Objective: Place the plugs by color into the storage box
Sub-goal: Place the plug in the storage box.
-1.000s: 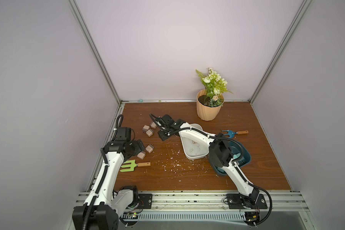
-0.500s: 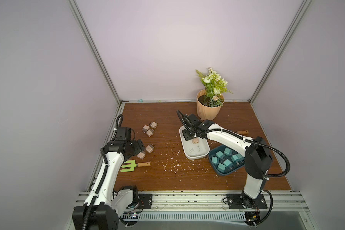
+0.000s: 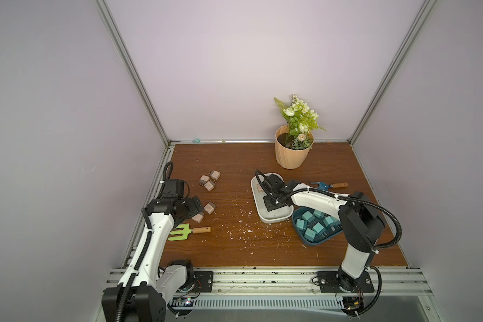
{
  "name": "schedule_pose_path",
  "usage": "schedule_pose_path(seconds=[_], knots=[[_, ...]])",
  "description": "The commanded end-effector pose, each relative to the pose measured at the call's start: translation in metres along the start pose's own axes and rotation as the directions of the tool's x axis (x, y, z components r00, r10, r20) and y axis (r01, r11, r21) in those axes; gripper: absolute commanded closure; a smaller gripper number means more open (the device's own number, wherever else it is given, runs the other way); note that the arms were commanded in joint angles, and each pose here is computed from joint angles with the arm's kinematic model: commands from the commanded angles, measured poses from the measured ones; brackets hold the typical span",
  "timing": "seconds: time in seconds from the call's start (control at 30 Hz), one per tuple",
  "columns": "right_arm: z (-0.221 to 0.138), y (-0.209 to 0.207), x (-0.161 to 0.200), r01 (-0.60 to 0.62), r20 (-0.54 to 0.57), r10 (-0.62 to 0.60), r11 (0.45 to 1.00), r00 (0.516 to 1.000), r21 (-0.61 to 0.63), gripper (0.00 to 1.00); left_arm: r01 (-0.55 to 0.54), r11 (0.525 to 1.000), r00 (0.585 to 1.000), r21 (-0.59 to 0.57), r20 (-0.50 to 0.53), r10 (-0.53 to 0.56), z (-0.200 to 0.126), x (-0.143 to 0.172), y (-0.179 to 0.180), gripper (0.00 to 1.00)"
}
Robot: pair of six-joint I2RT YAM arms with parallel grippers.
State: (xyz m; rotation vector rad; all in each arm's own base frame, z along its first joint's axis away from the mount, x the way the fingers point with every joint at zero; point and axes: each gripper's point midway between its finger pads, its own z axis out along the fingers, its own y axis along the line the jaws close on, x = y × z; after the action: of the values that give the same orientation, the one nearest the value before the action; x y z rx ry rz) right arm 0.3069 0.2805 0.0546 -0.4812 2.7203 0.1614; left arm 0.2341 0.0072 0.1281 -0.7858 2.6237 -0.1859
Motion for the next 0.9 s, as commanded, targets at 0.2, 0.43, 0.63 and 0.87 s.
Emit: schedule_pose_path(seconds=[0.2,0.43,0.63,0.87], knots=[[-0.005,0.001,-0.004,0.012,-0.052,-0.011,1.0,0.999,0.017,0.19,0.018,1.0,0.999,0.003,-0.035,-0.017,0.005,0.007,0.002,0.02],[-0.078,0.012,-0.052,-0.003,0.09,0.005,1.0,0.996,-0.019,0.14,-0.011,0.999,0.996,-0.03,-0.085,0.009,0.021,0.004,0.002,0.02],[-0.085,0.025,-0.053,-0.046,0.105,0.056,0.995,0.993,-0.09,0.14,-0.13,0.992,0.98,-0.003,-0.154,0.128,0.044,-0.005,-0.01,0.01],[-0.073,0.033,-0.034,-0.026,0.077,0.034,0.995,0.996,-0.101,0.13,-0.193,0.98,0.974,0.055,-0.113,0.198,0.058,-0.022,-0.024,0.01]])
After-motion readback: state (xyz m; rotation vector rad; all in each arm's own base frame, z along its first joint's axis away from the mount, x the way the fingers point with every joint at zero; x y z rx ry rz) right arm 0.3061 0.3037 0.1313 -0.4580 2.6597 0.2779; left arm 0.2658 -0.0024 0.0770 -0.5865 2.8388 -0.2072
